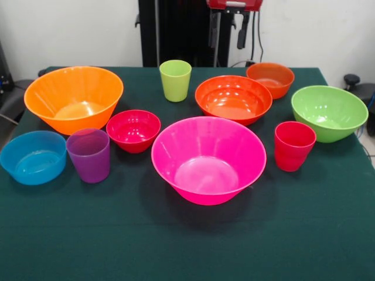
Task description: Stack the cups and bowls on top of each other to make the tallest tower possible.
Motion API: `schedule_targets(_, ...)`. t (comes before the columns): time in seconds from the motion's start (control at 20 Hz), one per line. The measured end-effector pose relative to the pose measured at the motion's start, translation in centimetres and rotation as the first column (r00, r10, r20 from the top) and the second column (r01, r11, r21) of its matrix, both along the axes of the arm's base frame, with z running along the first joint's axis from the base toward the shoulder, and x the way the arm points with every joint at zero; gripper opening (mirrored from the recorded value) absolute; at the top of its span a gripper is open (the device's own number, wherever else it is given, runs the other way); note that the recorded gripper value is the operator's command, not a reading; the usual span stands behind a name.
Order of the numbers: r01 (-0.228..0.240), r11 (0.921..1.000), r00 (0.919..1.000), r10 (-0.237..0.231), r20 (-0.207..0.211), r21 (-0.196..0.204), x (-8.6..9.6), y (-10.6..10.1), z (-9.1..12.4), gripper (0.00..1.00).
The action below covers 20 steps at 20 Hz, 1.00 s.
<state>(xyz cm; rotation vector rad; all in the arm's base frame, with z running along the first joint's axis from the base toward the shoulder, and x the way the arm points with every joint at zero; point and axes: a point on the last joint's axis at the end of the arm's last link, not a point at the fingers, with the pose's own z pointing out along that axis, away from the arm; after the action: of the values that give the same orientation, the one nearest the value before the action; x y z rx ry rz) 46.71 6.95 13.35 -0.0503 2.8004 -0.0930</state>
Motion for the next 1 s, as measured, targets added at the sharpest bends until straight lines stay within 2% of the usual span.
schedule_targets(0.15, 0.01, 0.9999, 0.9989, -0.01, -0.045, -0.002, -0.3, -0.1, 0.0, 1.0)
schedule_targets(0.25, 0.018, 0.9998, 0.9941, -0.018, -0.107, -0.001, -1.0, -0.1, 0.0, 1.0)
schedule_targets(0.35, 0.021, 0.9998, 0.9827, -0.021, -0.184, -0.002, -2.2, 0.3, -0.1, 1.0)
schedule_targets(0.5, 0.019, 0.9998, 0.9691, -0.018, -0.246, 0.001, -3.3, 1.1, -0.2, 1.0)
schedule_targets(0.55, 0.015, 0.9999, 0.9624, -0.013, -0.271, 0.005, -3.8, 2.0, -0.4, 1.0)
schedule_targets(0.8, 0.032, 0.9994, 0.9579, -0.027, -0.286, 0.013, -4.8, 4.2, -1.3, 1.0)
schedule_targets(1.0, 0.064, 0.9978, 0.9583, -0.055, -0.28, 0.02, -5.7, 6.2, -2.6, 1.0)
